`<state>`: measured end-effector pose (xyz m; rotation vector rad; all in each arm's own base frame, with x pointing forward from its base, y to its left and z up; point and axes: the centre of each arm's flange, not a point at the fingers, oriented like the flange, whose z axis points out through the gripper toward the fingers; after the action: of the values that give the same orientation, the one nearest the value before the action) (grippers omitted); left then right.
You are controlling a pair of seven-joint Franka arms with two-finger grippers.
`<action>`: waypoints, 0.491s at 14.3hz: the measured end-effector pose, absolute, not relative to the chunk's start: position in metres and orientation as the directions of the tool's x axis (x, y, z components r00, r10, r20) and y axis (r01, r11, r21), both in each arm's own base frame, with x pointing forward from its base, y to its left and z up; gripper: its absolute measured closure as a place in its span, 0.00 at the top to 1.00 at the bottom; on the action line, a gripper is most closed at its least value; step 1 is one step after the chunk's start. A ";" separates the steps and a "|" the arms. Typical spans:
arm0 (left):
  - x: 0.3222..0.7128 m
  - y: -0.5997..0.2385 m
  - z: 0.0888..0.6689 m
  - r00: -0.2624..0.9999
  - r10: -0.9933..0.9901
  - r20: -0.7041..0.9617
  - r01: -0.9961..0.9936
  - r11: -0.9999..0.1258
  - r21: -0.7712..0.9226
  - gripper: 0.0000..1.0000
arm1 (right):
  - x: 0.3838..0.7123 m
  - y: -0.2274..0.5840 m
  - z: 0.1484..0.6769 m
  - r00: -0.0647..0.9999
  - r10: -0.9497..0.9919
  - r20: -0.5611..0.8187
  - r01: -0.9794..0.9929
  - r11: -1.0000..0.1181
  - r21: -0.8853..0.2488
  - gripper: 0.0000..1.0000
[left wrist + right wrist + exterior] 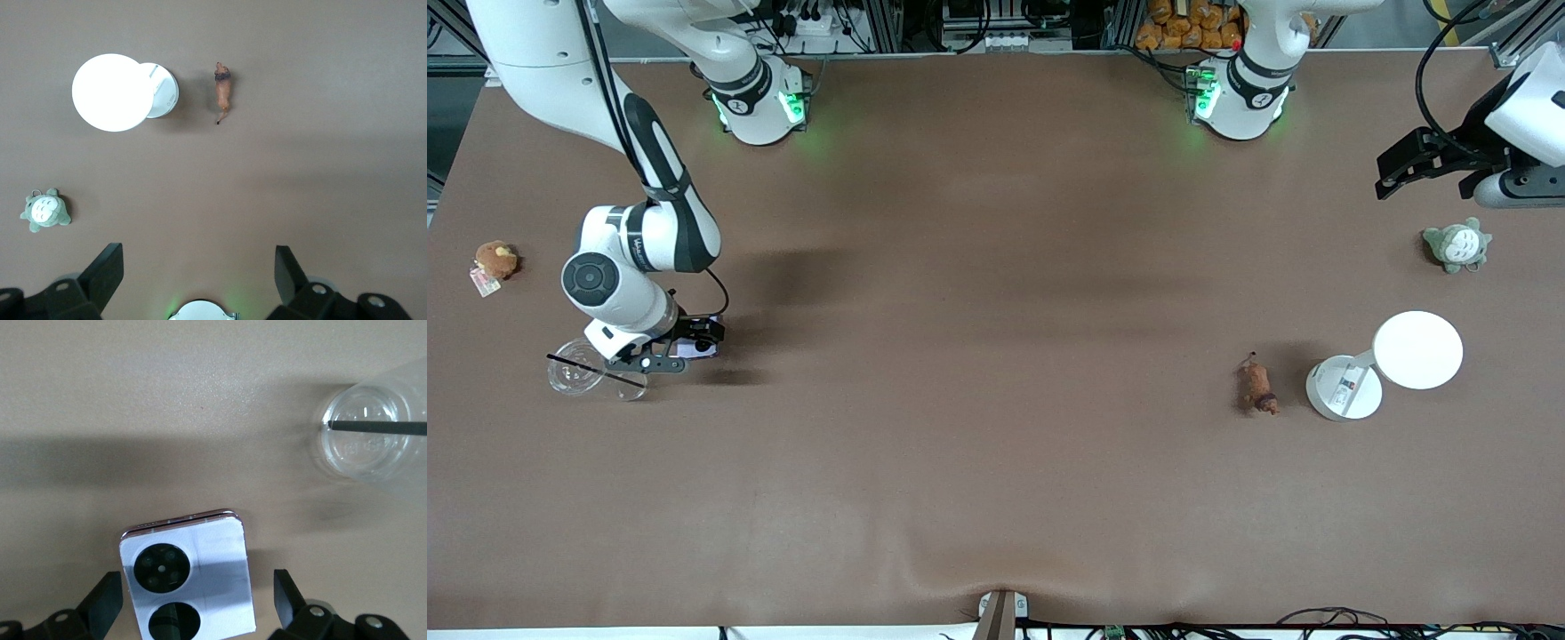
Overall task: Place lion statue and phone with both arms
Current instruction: 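Lower the held phone beside the clear cup with the right gripper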
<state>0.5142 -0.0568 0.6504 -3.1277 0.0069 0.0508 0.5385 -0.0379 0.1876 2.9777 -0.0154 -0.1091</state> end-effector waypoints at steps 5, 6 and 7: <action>0.512 -0.058 0.652 0.999 -0.006 -0.038 -0.007 -1.000 -0.014 1.00 | 0.546 -0.025 0.202 0.995 -0.004 -0.104 0.013 -0.987 0.162 1.00; 0.512 -0.058 0.652 0.999 -0.006 -0.037 -0.007 -1.000 -0.014 1.00 | 0.551 -0.021 0.210 0.993 -0.004 -0.120 0.016 -0.986 0.164 1.00; 0.511 -0.058 0.652 0.999 -0.006 -0.037 -0.007 -1.000 -0.014 1.00 | 0.557 -0.019 0.220 0.990 -0.006 -0.139 0.018 -0.986 0.166 1.00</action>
<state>0.5115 -0.0576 0.6523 -3.1268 0.0100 0.0577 0.5571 -0.0187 0.2204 2.9671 0.0089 -0.2072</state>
